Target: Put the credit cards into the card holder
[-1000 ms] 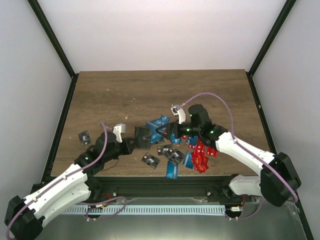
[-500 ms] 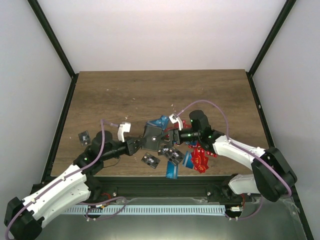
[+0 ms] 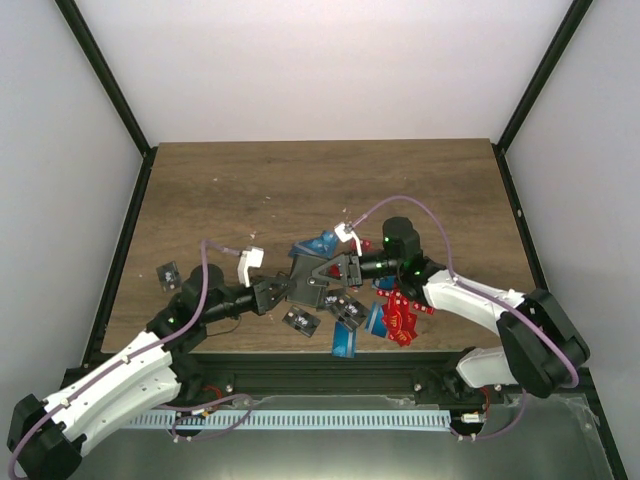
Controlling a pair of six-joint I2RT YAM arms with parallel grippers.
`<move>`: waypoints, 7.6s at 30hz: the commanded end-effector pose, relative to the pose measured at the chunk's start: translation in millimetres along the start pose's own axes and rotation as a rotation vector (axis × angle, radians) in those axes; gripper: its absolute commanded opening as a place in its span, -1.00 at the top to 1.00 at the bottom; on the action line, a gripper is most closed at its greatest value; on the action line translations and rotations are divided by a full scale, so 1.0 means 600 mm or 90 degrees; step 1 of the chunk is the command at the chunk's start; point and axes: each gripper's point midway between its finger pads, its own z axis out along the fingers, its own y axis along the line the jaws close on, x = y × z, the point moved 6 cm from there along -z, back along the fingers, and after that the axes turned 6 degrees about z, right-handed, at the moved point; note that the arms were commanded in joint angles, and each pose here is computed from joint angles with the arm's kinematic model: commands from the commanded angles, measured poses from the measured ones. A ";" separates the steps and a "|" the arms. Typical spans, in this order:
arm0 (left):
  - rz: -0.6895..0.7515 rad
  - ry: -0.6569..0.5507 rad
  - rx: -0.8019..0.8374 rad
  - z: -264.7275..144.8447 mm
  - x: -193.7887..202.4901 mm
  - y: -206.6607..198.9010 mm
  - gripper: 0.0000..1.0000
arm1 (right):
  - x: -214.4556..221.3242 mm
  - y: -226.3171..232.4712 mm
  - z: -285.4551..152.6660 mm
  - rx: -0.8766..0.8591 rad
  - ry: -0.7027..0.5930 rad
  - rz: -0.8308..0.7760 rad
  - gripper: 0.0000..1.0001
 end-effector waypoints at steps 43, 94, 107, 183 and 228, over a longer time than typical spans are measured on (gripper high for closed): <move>0.155 -0.016 0.258 -0.030 -0.005 -0.092 0.02 | 0.028 0.157 -0.040 -0.232 0.135 -0.248 0.99; 0.085 -0.011 -0.190 0.051 -0.018 0.055 0.92 | -0.002 0.015 -0.056 0.424 -0.124 -0.054 -0.79; 0.074 0.020 -0.137 0.082 -0.019 0.041 0.92 | 0.011 -0.027 0.017 0.434 -0.070 -0.005 -0.74; 0.064 -0.002 -0.250 -0.011 0.002 0.056 0.92 | 0.054 -0.038 0.051 0.259 0.015 -0.039 -0.54; -0.044 0.022 -0.284 -0.034 0.049 0.083 0.92 | 0.077 -0.094 0.135 0.213 0.100 0.001 0.99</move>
